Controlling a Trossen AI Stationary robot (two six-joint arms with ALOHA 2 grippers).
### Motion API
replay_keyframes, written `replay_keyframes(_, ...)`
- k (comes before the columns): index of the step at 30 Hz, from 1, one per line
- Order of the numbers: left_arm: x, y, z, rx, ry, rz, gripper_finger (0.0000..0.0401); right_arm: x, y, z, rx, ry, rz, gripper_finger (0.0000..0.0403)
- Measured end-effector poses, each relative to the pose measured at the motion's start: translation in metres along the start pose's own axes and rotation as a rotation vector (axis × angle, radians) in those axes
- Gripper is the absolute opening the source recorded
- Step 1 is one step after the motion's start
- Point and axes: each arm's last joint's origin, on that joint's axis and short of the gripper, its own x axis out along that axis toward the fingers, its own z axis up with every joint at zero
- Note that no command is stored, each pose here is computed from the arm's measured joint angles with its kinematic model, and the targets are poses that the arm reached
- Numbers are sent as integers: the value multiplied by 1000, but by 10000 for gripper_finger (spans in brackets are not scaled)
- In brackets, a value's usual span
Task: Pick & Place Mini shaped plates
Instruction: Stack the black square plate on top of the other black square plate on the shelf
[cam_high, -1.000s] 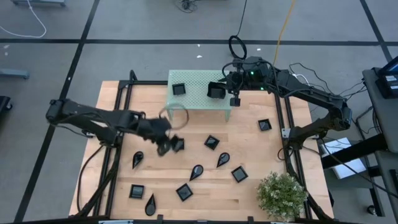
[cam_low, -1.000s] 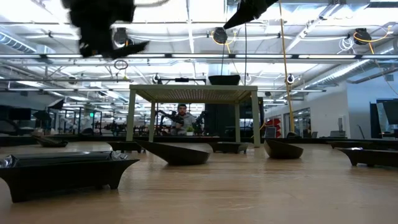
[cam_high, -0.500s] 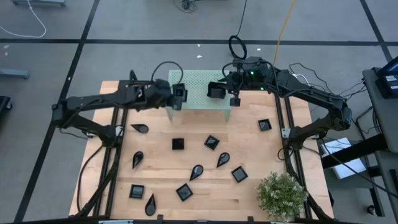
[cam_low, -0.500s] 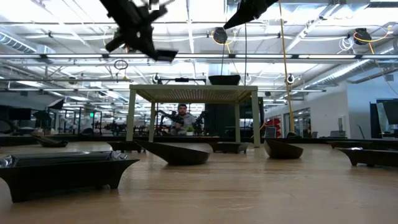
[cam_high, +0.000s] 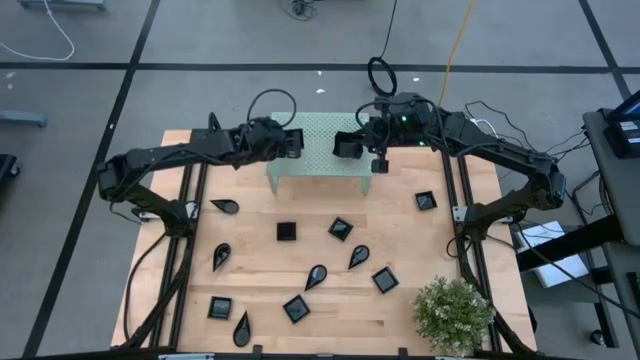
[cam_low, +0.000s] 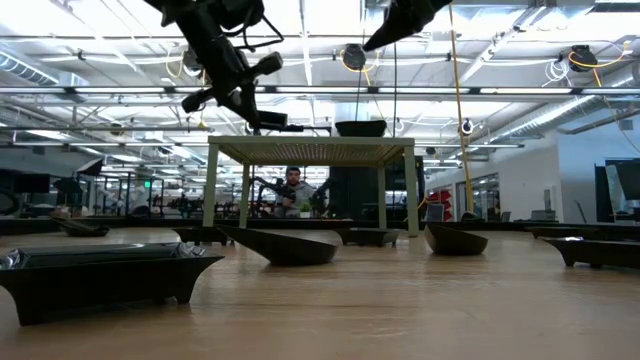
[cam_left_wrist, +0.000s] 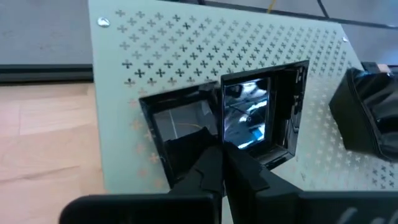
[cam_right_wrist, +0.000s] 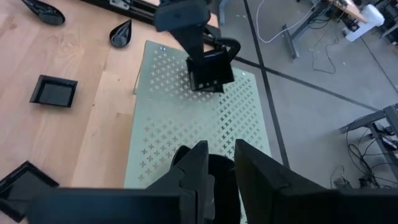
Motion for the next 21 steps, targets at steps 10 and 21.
replay_keyframes(10,3,10,5,6,15,58,7,0,0,0,0,4,3,66)
replay_keyframes(21,4,14,5,43,33,87,19,0,0,0,0,4,2,66)
